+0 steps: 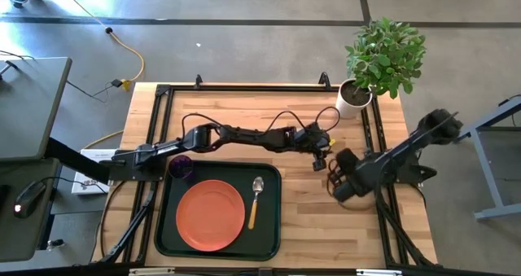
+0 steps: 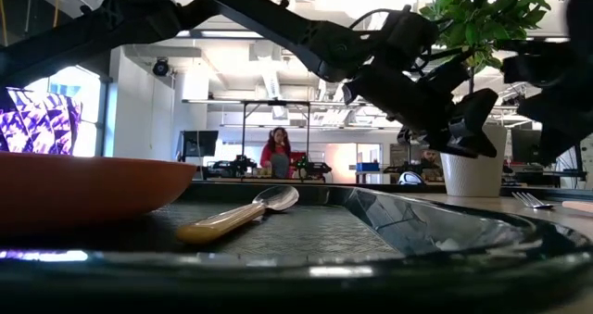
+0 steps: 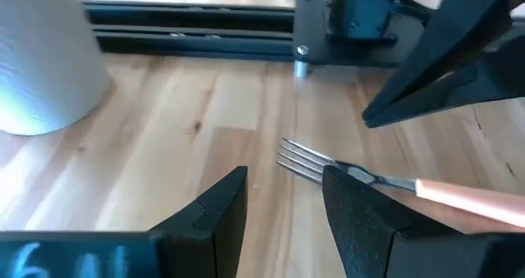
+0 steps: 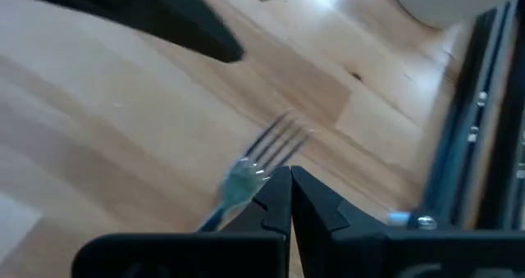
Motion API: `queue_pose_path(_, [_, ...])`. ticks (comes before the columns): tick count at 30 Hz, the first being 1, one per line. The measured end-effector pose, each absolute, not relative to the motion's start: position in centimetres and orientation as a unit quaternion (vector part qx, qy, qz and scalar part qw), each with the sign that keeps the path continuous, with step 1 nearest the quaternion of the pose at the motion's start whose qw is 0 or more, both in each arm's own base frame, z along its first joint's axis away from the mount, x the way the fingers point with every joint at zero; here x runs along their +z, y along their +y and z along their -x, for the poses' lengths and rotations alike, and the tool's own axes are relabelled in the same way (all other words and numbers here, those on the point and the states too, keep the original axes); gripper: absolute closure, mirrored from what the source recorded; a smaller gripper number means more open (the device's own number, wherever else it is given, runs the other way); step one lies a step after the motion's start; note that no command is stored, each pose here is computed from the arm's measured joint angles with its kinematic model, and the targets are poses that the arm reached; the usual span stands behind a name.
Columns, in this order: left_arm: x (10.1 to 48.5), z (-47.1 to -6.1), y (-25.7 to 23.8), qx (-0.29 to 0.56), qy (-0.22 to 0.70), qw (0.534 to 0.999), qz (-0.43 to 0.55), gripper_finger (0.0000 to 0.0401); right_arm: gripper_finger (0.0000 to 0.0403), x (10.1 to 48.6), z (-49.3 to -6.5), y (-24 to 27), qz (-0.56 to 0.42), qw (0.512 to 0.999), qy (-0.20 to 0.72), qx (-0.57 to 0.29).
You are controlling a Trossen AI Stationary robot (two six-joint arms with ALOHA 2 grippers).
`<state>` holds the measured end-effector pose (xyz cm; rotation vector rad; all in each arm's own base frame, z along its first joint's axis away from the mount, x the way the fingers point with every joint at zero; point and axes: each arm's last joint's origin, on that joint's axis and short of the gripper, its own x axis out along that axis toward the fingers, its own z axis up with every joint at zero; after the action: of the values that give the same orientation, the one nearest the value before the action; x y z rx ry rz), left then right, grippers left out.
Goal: Pick and place plate/cup/fork/spoon on tray
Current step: Put the light orange fork on the black serving tray to the right of the yellow spoon
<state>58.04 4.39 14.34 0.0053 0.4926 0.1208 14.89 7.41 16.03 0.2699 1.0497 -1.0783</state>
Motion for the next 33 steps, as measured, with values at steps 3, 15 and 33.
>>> queue_pose_path(3, [15.0,-57.6,4.2,0.096,0.269,0.958,-0.019,0.0255,0.0403,16.6,-15.2,5.9,-0.135,0.702,0.493,-0.496])
queue_pose_path(15, [14.3,-54.7,3.7,0.224,0.402,0.881,-0.112,0.0284,0.0294,12.8,-15.1,3.8,-0.233,0.672,0.540,-0.451])
queue_pose_path(33, [16.5,-54.4,1.2,0.204,0.382,0.893,-0.124,0.0286,0.0260,15.3,-15.2,5.4,-0.255,0.706,0.504,-0.427])
